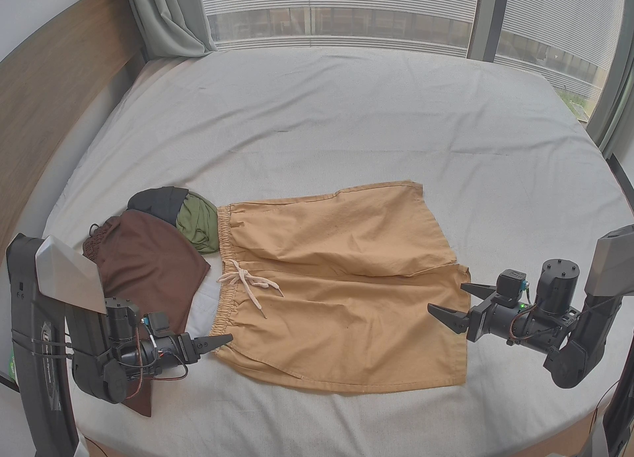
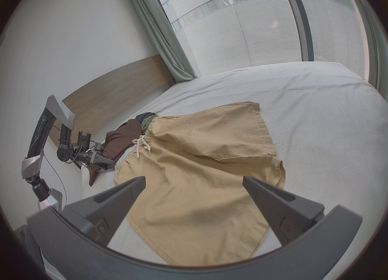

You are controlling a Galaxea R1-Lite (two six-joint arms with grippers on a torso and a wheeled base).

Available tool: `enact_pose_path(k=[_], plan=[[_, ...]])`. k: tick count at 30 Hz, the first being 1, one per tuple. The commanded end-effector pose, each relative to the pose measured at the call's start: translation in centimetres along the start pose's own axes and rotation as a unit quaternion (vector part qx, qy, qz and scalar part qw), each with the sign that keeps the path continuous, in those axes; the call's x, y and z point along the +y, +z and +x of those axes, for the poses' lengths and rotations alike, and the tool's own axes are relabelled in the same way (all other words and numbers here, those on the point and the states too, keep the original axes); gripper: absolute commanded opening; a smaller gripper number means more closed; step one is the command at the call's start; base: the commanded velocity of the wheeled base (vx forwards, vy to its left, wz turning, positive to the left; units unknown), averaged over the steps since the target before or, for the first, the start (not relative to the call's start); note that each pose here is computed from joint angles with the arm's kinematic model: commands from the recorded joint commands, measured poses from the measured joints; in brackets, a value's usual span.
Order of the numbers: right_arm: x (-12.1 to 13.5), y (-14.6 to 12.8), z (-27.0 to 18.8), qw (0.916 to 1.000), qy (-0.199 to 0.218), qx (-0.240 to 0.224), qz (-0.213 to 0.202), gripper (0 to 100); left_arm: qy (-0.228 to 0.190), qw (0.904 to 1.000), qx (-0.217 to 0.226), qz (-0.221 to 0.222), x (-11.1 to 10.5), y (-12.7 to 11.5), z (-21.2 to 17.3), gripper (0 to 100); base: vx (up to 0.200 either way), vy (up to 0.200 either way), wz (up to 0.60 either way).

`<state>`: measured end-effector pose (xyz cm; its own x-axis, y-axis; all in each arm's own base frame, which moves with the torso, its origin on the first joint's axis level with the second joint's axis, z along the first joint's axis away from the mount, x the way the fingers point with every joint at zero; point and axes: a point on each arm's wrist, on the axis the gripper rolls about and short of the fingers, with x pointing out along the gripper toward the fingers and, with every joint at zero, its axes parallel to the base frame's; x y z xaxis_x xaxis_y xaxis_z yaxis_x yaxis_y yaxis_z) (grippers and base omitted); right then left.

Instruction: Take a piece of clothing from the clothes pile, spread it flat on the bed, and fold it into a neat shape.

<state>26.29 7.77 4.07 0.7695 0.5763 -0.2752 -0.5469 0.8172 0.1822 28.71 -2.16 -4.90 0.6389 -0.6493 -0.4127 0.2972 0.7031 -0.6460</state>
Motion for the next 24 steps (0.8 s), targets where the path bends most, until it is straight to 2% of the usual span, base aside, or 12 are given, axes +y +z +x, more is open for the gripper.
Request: enact_pose_path(k=[1,5,6,12,24], plan=[[0.0,-0.1,0.0,1.0000,0.000,0.001,0.001,100,-0.001,1.0000,0.001,0.000,0.0,0.0,0.2,100,0.000,0.000,0.00],[0.0,-0.1,0.0,1.0000,0.000,0.002,0.001,100,-0.001,1.0000,0.002,0.000,0.0,-0.1,0.2,100,0.000,0.000,0.00],[0.0,-0.1,0.0,1.0000,0.000,0.002,0.001,100,-0.001,1.0000,0.002,0.000,0.0,-0.1,0.2,0,0.000,0.000,0.00],[0.2,-0.8,-0.6,0.9998,-0.001,0.020,0.008,100,0.001,0.9999,0.007,0.007,0.3,-0.4,0.3,0,0.000,0.000,0.00],[0.8,-4.5,-3.3,0.9912,-0.016,0.119,0.056,100,0.002,0.9997,0.011,0.020,0.4,-0.7,0.4,0,0.000,0.000,0.00]])
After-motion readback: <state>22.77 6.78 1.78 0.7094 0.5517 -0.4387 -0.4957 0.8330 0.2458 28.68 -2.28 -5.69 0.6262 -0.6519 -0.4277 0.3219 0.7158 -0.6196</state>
